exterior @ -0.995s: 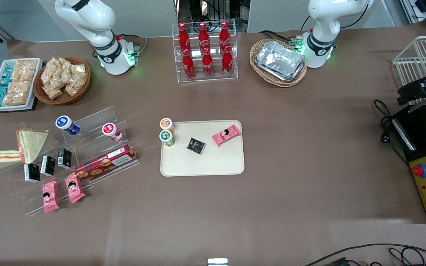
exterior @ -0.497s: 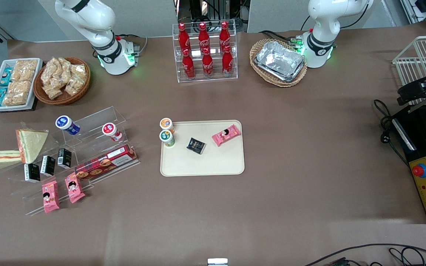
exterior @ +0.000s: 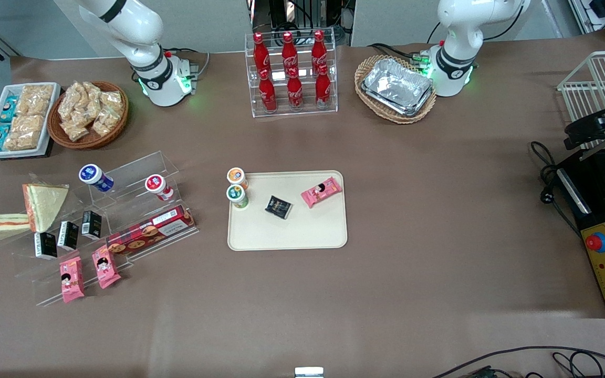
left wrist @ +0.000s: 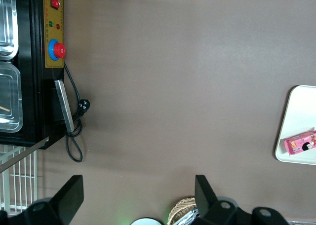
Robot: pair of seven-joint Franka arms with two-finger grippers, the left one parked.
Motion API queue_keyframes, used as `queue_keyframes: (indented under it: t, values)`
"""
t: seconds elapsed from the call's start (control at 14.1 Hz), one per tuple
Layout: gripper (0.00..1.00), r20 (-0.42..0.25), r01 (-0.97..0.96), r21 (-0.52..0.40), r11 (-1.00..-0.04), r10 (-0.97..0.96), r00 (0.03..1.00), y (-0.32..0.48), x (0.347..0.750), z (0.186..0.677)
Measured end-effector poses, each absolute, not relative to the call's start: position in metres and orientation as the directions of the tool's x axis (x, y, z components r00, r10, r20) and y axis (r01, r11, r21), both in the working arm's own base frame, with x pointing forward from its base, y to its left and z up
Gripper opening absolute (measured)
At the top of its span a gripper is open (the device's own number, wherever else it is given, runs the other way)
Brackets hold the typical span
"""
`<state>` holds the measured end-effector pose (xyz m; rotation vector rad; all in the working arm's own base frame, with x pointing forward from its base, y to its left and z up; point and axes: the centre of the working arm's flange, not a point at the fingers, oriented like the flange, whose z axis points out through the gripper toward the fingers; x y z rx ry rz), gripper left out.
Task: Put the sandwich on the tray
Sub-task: 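Close the right gripper on a plastic-wrapped sandwich in the rack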
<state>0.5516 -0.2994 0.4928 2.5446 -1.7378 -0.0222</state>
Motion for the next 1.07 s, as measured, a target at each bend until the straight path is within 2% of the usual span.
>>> queue_keyframes:
  t: [0.78, 1.07]
  values:
    - [1.00, 0.078, -0.958, 0.019, -0.286, -0.955, 0.286, -0.356, 0.569, 0.407]
    - [1.00, 0.091, -0.965, 0.003, -0.264, -0.961, 0.263, -0.355, 0.577, 0.393]
